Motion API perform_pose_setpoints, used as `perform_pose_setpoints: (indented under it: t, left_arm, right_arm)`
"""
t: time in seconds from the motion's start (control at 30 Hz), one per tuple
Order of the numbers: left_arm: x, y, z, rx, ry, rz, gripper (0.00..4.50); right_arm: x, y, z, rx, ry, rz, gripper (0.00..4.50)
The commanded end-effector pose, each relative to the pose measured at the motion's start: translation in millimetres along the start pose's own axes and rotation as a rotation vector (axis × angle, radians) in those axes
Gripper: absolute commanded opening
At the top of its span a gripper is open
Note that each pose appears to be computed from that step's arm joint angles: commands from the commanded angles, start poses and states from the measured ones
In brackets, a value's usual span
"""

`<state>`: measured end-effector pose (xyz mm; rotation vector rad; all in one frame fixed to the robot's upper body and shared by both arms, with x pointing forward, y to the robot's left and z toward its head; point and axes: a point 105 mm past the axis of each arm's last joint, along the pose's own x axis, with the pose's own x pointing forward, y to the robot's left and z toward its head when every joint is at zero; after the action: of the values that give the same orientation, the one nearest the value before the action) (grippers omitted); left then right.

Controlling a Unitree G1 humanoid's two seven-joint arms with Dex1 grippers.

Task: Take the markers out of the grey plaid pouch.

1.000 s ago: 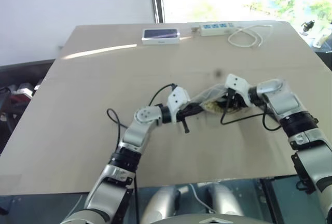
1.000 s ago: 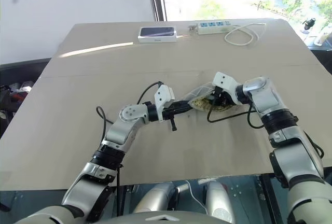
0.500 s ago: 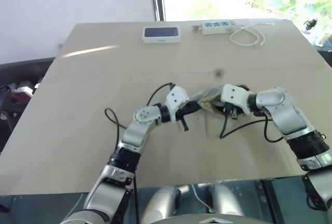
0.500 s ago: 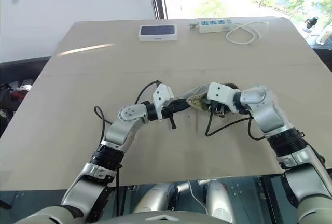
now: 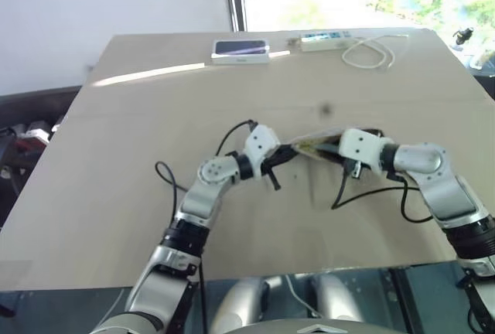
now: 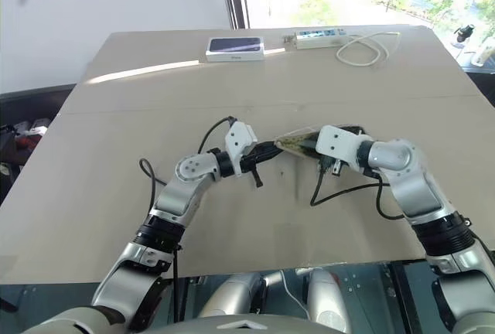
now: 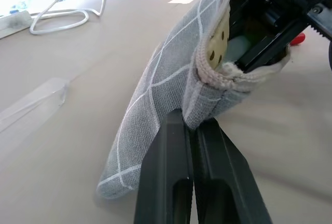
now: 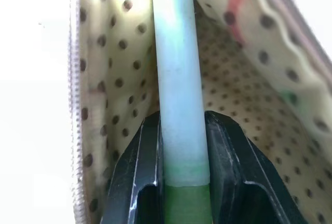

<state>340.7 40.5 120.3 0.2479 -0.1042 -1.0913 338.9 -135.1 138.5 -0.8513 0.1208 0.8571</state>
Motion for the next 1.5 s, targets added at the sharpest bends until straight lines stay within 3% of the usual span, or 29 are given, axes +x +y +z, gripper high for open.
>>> perform_pose_setpoints:
  t: [0.03, 0.4, 0.7, 1.0, 1.17, 1.33, 1.5]
  left_arm:
    - [-1, 3, 3, 0.019, -0.002, 0.010, 0.00]
    - [-3, 6, 2, 0.023, 0.002, 0.034, 0.00]
    - [-23, 29, 3, 0.046, 0.009, 0.189, 0.00]
    - [-81, 57, 12, 0.131, 0.063, 0.384, 0.00]
    - [-109, 63, 12, 0.159, 0.114, 0.460, 0.00]
    - [-122, 59, 3, 0.155, 0.155, 0.481, 0.00]
    - [-130, 48, -7, 0.151, 0.205, 0.461, 0.00]
  right_arm:
    - [-14, -19, 13, 0.034, -0.051, -0.105, 0.81]
    - [-28, -4, 31, -0.189, -0.179, -0.024, 0.81]
    - [-47, -13, 54, -0.093, -0.365, -0.120, 0.81]
    - [-91, -49, 16, 0.067, -0.210, -0.321, 0.81]
    - [-104, -49, -44, 0.193, 0.062, -0.332, 0.81]
    - [-111, -61, -76, 0.231, 0.176, -0.407, 0.81]
    - [-113, -64, -82, 0.229, 0.185, -0.421, 2.94]
